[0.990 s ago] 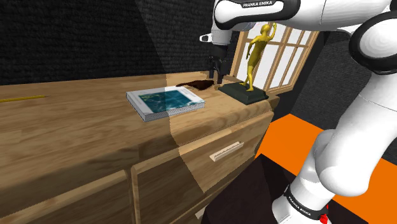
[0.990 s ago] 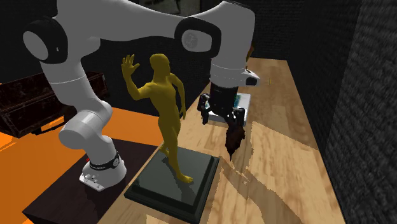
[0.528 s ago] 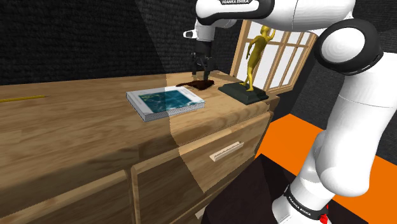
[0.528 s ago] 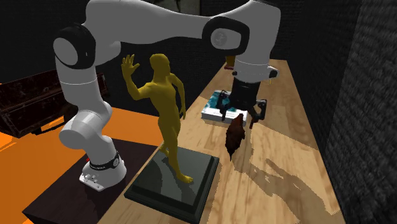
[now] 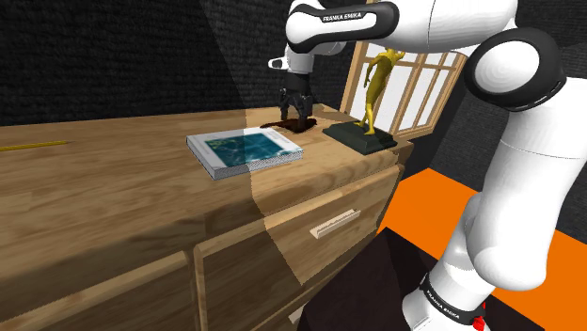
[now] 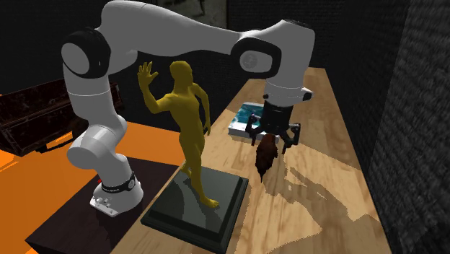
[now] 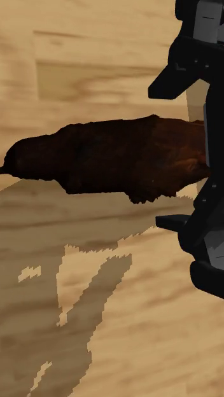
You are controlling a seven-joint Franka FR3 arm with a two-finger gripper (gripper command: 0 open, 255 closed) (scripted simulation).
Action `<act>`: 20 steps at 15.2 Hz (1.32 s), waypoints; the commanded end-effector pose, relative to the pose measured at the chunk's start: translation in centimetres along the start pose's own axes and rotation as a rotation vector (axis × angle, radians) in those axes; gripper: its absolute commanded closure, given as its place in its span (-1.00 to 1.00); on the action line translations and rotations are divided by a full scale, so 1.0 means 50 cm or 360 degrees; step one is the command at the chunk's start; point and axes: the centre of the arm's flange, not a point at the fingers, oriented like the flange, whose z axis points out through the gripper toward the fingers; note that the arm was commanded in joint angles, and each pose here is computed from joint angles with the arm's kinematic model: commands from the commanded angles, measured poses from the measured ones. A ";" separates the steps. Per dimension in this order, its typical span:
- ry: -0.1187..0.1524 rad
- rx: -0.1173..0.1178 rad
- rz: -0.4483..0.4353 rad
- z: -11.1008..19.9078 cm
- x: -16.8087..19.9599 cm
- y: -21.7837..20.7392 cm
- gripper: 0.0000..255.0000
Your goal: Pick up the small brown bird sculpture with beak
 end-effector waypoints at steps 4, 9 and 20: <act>0.0000 -0.0001 0.0000 0.004 -0.002 0.000 1.00; 0.0000 -0.0001 0.0000 0.005 -0.001 0.000 1.00; 0.0000 -0.0001 0.0000 -0.103 0.000 -0.007 1.00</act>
